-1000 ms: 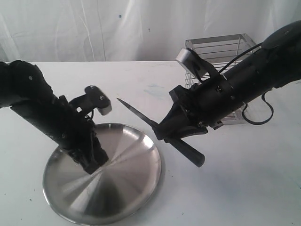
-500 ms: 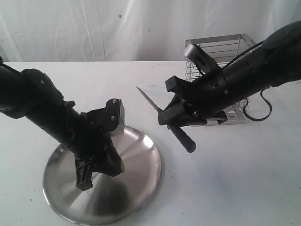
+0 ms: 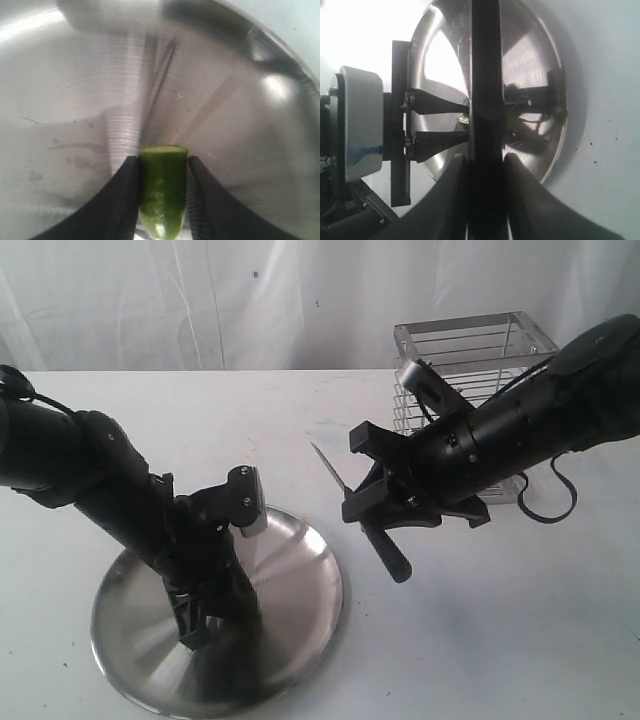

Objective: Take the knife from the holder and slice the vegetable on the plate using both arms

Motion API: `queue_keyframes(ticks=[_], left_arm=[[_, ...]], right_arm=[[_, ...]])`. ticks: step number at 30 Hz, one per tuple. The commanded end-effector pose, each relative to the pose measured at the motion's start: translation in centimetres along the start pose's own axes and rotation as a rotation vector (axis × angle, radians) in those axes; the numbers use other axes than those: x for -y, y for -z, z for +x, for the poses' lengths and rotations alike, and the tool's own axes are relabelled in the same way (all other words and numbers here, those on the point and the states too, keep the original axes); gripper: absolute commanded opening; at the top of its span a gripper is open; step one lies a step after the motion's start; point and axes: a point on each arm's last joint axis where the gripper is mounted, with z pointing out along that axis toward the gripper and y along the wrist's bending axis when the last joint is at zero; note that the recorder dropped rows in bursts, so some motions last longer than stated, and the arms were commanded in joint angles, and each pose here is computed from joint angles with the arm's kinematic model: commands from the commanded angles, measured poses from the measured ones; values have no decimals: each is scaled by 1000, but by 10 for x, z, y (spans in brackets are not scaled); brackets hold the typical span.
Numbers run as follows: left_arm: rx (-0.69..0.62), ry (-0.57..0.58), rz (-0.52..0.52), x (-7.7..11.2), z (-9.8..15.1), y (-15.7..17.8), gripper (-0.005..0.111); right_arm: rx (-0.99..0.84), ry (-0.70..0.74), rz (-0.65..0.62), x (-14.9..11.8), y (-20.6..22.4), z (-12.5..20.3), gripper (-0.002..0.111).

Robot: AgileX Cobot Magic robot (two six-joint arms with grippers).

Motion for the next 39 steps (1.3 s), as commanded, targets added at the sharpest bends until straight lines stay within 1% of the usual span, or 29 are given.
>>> queue_keyframes(ticks=[1, 4, 10, 13, 16, 19, 24, 26, 30, 32, 39], left_arm=[[-8, 88, -46, -5, 2, -4, 0], [-5, 112, -67, -7, 2, -4, 0], [-12, 110, -80, -7, 2, -2, 0], [9, 135, -131, -9, -2, 7, 0], [32, 137, -210, -14, -6, 15, 0], [39, 128, -235, -15, -8, 19, 0], [34, 127, -215, -14, -7, 19, 0], [8, 99, -188, -12, -5, 17, 0], [-73, 11, -104, -4, 2, 15, 0], [-98, -16, -88, -3, 4, 15, 0], [-117, 16, -81, -2, 12, 6, 0]], right_arm=[[-22, -7, -29, -4, 2, 4, 0], [-36, -8, -37, -5, 2, 5, 0], [-22, -4, -30, -4, 2, 4, 0], [-16, -4, -27, -4, 2, 4, 0], [-11, -4, -25, -4, 2, 3, 0], [-14, -4, -26, -4, 2, 3, 0], [-19, -2, -27, -4, 2, 4, 0], [-20, -1, -26, -4, 2, 4, 0], [-29, -1, -30, -4, 2, 5, 0], [-31, -1, -31, -4, 2, 5, 0], [-52, -1, -42, -5, 2, 7, 0]])
